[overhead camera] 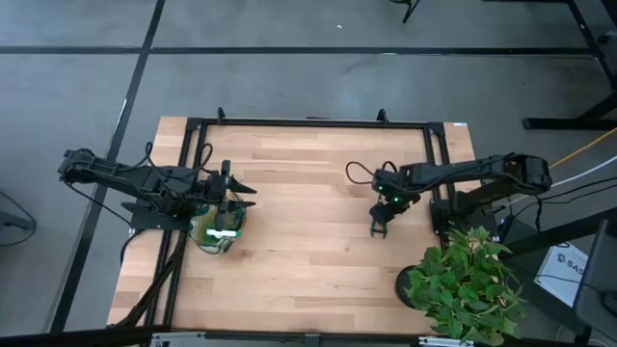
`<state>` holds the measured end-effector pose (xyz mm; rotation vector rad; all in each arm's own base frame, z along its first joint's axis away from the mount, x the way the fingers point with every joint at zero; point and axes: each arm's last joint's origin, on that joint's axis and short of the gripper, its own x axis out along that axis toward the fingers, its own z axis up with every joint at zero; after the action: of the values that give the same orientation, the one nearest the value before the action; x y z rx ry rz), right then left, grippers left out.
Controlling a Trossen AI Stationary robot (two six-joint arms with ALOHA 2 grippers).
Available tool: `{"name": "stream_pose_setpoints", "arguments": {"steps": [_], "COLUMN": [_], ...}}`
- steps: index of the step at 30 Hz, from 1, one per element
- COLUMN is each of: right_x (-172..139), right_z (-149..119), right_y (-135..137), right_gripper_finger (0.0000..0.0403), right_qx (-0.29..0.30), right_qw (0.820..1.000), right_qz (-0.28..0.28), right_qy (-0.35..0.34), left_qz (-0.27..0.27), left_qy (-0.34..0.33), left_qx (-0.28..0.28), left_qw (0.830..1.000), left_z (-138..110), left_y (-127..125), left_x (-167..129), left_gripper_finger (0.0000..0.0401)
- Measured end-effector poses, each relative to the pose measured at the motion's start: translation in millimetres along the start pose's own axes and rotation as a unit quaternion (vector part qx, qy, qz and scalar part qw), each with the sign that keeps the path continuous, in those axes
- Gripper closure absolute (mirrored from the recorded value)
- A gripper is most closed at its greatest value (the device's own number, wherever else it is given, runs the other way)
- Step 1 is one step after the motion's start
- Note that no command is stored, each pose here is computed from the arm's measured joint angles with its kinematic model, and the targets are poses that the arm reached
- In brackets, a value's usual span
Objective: Pick & Place Garden tools in Gardening bag
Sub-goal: Put the green shear scissors into the gardening bag
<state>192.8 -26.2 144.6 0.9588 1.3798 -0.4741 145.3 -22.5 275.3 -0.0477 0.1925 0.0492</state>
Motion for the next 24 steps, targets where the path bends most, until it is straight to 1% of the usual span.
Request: {"name": "stream_pose_setpoints", "arguments": {"steps": [5, 7, 11, 18, 24], "right_x": [1.7, 3.1, 7.9, 20.1, 19.3], "right_z": [-4.2, -4.0, -3.4, -0.4, 1.7], "right_y": [4.3, 6.5, 9.6, 11.8, 13.1], "right_gripper_finger": [0.0224, 0.0224, 0.0224, 0.0224, 0.0234], "right_qx": [-0.018, -0.038, -0.064, -0.068, -0.068], "right_qw": [1.000, 0.999, 0.997, 0.996, 0.994], "right_qz": [-0.004, -0.007, -0.033, -0.060, -0.079], "right_qy": [-0.001, -0.011, -0.036, -0.025, -0.034], "left_qz": [0.000, 0.000, 0.000, 0.000, 0.000], "left_qy": [0.000, 0.000, 0.000, 0.000, 0.000], "left_qx": [0.000, 0.000, 0.000, 0.000, 0.000], "left_qw": [1.000, 1.000, 1.000, 1.000, 1.000], "left_z": [0.0, 0.0, -0.1, 0.0, 0.1], "left_y": [0.0, 0.0, 0.0, -0.1, -0.1], "left_x": [0.0, 0.0, 0.1, 0.0, 0.0], "left_gripper_finger": [0.0258, 0.0258, 0.0258, 0.0258, 0.0258]}}
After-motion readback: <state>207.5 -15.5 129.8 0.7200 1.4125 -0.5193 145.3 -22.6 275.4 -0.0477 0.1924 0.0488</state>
